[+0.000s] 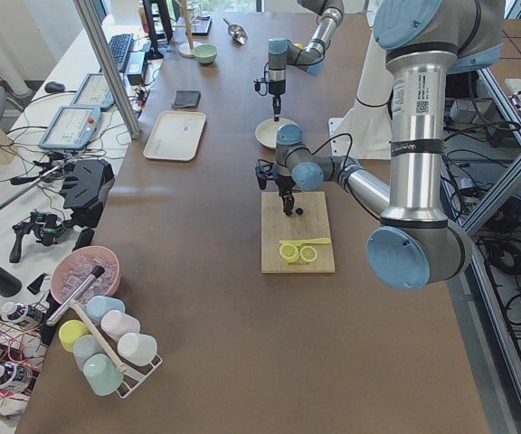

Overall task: Place red cherry on plate
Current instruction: 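Drag the plate further toward center while the left gripper reaches the dark cherries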

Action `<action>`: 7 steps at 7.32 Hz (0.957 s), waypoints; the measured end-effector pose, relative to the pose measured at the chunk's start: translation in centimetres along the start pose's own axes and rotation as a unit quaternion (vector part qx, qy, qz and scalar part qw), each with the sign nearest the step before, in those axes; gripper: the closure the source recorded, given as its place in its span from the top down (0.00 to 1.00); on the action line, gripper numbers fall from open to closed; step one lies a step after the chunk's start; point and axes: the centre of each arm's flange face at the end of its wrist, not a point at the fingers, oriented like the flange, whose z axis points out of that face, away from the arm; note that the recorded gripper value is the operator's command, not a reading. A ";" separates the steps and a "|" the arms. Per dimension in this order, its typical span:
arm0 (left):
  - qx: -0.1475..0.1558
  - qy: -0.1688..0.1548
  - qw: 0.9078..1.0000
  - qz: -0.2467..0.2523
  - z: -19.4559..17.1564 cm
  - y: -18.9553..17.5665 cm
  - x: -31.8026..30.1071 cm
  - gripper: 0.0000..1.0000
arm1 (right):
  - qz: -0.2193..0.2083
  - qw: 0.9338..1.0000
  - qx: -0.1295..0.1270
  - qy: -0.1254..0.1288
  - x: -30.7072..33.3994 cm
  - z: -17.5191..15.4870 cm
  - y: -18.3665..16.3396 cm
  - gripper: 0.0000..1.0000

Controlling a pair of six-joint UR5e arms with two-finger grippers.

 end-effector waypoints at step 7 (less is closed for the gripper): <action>-0.003 -0.012 1.000 0.001 1.4 -0.3 -0.7 0.44 | 0.015 1.000 0.014 -0.010 -1.2 -1.0 -0.1 1.00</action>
